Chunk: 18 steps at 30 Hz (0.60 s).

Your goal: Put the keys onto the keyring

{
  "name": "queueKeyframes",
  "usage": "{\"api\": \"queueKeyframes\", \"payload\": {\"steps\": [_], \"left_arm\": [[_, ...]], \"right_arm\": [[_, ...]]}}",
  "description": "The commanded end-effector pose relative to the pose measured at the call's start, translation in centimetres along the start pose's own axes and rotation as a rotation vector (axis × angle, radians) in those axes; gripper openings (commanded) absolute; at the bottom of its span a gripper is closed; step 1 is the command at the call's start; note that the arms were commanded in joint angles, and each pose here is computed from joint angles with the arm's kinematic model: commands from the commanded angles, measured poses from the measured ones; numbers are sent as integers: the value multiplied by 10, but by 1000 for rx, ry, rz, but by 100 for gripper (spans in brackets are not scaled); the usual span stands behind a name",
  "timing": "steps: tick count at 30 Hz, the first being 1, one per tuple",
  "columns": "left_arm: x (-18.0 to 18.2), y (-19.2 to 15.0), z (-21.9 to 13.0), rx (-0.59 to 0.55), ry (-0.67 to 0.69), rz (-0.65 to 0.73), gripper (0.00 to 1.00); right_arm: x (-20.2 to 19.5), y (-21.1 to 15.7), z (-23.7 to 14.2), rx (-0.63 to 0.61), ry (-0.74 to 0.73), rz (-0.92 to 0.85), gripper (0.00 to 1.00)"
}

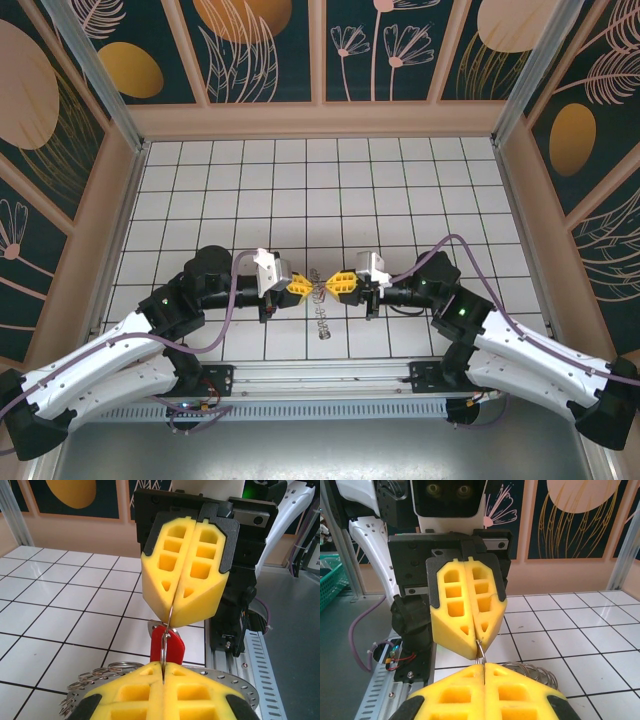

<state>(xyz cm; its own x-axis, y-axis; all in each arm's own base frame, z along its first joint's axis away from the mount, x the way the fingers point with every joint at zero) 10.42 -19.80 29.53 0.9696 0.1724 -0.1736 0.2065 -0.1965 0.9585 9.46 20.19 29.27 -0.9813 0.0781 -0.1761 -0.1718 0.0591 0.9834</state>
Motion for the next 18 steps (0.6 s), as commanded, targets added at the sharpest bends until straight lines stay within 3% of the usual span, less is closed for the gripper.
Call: {"api": "queueKeyframes", "payload": {"steps": [1, 18], "left_arm": [[-5, 18, -7, -68, -12, 48, 0], [-5, 19, -7, -69, -8, 49, 0]], "right_arm": [[1, 3, -2, -31, -27, -6, 0], [2, 1, 2, -33, 20, 22, 0]]}}
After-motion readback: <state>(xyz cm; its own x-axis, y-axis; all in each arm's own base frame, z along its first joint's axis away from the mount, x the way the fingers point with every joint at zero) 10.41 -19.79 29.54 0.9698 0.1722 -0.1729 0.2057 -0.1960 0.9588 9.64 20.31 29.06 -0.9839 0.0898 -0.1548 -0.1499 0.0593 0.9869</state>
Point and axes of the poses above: each hand's point on the last joint's axis, 136 mm out from that joint toward the fingers, its own z axis out along the fingers, its own x axis along the line the jaws close on, y = z × x, the point moved 9 cm from there along -z, back along the fingers, and after that the axes turned 7 degrees about -z, right-handed, at the moved point
